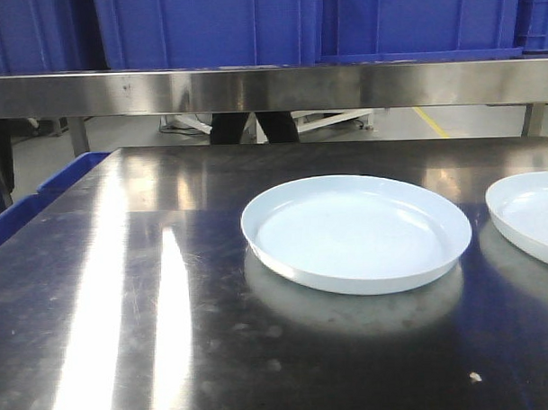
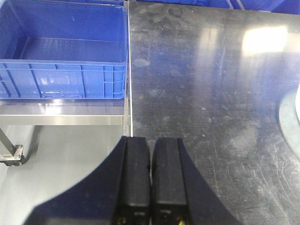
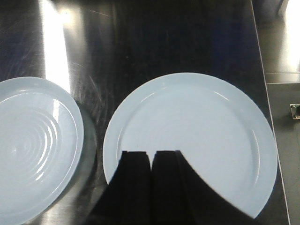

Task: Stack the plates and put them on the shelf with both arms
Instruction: 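Open the left gripper and withdraw it from the plate, then grasp the other white plate's rim with the right gripper and lift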

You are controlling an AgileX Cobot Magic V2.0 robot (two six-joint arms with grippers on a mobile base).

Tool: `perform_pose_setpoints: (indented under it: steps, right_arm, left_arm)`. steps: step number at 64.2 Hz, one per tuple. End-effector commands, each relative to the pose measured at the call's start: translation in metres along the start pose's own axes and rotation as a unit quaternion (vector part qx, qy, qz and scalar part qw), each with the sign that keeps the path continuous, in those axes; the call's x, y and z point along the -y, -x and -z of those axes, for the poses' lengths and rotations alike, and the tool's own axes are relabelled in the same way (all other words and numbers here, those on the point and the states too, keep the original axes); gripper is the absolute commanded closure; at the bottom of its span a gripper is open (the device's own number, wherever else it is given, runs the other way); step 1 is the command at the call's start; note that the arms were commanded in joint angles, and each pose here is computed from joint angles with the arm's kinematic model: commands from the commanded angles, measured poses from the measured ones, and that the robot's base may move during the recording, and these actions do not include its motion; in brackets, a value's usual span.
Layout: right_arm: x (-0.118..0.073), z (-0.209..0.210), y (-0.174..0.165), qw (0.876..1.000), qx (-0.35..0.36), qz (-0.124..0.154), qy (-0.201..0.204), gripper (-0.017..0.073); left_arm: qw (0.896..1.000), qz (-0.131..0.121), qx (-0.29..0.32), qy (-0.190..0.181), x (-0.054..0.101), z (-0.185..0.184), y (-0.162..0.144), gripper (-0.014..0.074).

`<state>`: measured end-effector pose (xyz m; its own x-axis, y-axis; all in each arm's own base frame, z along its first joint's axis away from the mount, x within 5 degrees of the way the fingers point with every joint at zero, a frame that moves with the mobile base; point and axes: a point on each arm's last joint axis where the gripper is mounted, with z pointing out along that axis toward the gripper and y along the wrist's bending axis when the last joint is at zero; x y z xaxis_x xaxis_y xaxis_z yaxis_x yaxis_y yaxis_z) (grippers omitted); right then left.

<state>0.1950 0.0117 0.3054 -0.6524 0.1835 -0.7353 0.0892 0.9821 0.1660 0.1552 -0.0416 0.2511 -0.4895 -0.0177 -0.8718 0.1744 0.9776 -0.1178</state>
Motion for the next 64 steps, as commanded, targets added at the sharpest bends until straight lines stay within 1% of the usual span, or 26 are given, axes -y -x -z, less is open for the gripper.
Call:
perform_pose_setpoints:
  steps: [1, 5, 8, 14, 19, 24, 53, 59, 64]
  right_arm:
    - [-0.0024, 0.0092, 0.0143, 0.999, 0.043, 0.006, 0.006, 0.0514]
    - [-0.0021, 0.0091, 0.0129, 0.999, 0.035, 0.006, 0.004, 0.0501]
    - [-0.0018, 0.009, 0.0119, 1.0, 0.029, 0.006, 0.003, 0.0462]
    - [-0.0015, 0.0089, 0.0105, 1.0, 0.022, 0.005, 0.001, 0.0313]
    - [-0.0013, 0.0089, 0.0098, 1.0, 0.018, 0.005, 0.0, 0.0152]
    - [-0.0011, 0.0089, 0.0088, 1.0, 0.012, 0.005, -0.001, 0.0076]
    - [-0.0006, 0.0088, 0.0074, 1.0, 0.004, 0.005, -0.004, 0.0074]
    - [0.0002, 0.0074, 0.0086, 1.0, 0.009, 0.011, -0.008, 0.0074]
    - [0.0016, 0.0017, 0.0099, 1.0, 0.008, 0.023, -0.016, 0.0074]
  left_arm:
    - [0.998, 0.008, 0.055, -0.017, 0.0038, 0.004, 0.0165, 0.0496]
    - [0.998, 0.008, 0.055, -0.017, 0.0038, 0.004, 0.0165, 0.0496]
    - [0.998, 0.008, 0.055, -0.017, 0.0038, 0.004, 0.0165, 0.0496]
    - [0.998, 0.008, 0.055, -0.017, 0.0038, 0.004, 0.0165, 0.0496]
    - [0.998, 0.008, 0.055, -0.017, 0.0038, 0.004, 0.0165, 0.0496]
    - [0.998, 0.008, 0.055, -0.017, 0.0038, 0.004, 0.0165, 0.0496]
    - [0.998, 0.008, 0.055, -0.017, 0.0038, 0.004, 0.0165, 0.0496]
    - [0.998, 0.008, 0.055, -0.017, 0.0038, 0.004, 0.0165, 0.0496]
    - [0.998, 0.008, 0.055, -0.017, 0.0038, 0.004, 0.0165, 0.0496]
